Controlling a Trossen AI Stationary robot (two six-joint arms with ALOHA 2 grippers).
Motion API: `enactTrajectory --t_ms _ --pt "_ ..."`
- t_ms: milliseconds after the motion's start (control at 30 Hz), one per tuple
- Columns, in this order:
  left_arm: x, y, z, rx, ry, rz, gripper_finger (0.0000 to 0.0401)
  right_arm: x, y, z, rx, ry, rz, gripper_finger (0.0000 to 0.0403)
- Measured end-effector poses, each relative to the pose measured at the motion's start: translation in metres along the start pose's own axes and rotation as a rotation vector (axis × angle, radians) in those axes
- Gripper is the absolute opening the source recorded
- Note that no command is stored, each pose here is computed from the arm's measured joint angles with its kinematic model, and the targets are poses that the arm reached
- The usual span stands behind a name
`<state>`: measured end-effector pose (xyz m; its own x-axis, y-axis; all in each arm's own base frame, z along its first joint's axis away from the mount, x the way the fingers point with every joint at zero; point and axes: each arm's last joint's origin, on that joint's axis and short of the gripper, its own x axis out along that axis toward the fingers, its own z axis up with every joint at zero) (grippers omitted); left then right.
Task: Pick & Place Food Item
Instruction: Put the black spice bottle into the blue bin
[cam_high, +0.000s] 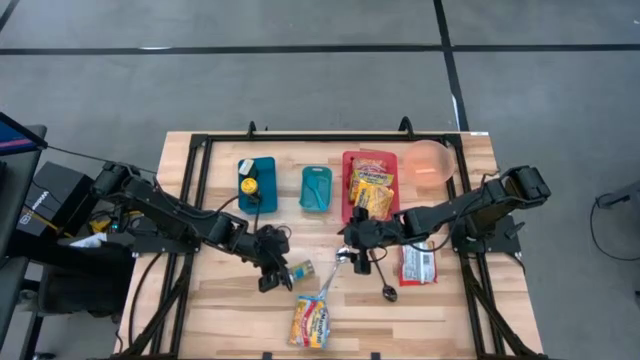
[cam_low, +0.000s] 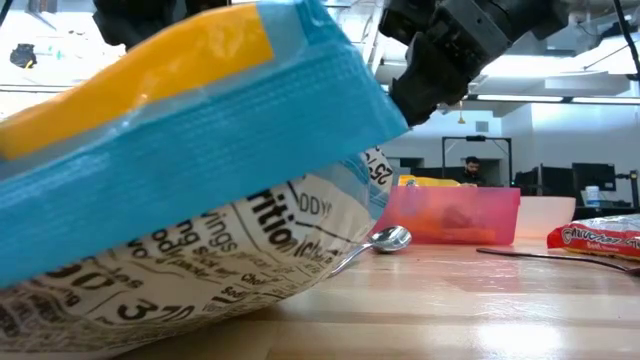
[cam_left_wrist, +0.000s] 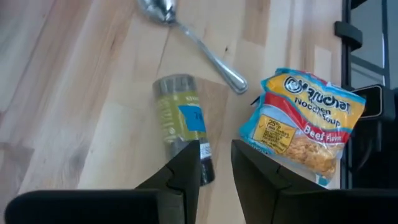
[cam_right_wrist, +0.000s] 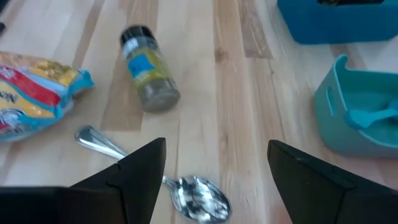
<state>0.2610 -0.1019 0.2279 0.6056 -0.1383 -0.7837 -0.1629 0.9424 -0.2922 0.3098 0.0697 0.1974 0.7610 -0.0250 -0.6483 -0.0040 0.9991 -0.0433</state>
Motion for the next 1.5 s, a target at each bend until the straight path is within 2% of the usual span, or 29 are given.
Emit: enactTrajectory --t_ms 167,267,433,533,633,800,1000,1100,1200,1300,1500 --pt "0.0 -0.004 0.004 0.113 -0.045 -0.031 0.0089 0.0 -0.003 -0.005 0.012 0.049 -0.012 0.0276" --pt "-0.001 -0.006 0.007 0.124 -0.082 -0.053 0.0108 0.0 -0.003 -0.006 0.035 0.061 -0.015 0.0276" --pt "0.0 -0.006 0.008 0.051 -0.078 -0.067 0.0196 0.0 -0.002 -0.007 0.035 0.07 -0.014 0.0276" --pt "0.0 -0.005 0.011 -0.049 -0.09 -0.076 0.0254 0.0 -0.002 -0.007 0.034 0.074 -0.014 0.0276" --pt "-0.002 -0.012 0.014 -0.11 -0.138 -0.123 0.0277 0.0 -0.002 -0.007 0.034 0.075 -0.014 0.0276" --pt "-0.022 -0.036 0.036 -0.066 -0.231 -0.25 0.0266 0.0 -0.002 -0.007 0.036 0.076 -0.015 0.0276" --pt "-0.049 -0.049 0.059 0.091 -0.271 -0.247 0.0234 0.0 -0.002 -0.007 0.041 0.077 -0.015 0.0276" --pt "-0.052 -0.053 0.058 0.161 -0.278 -0.242 0.0223 0.0 -0.003 -0.008 0.04 0.083 -0.016 0.0276" --pt "-0.052 -0.057 0.05 0.184 -0.228 -0.234 0.0215 0.0 -0.003 -0.009 0.038 0.09 -0.017 0.0276" --pt "-0.045 -0.059 0.034 0.14 -0.127 -0.157 0.021 0.0 -0.003 -0.01 0.036 0.101 -0.019 0.0276" --pt "-0.025 -0.064 0.012 -0.056 0.033 -0.055 0.0196 0.0 -0.003 -0.009 0.039 0.095 -0.02 0.0276"
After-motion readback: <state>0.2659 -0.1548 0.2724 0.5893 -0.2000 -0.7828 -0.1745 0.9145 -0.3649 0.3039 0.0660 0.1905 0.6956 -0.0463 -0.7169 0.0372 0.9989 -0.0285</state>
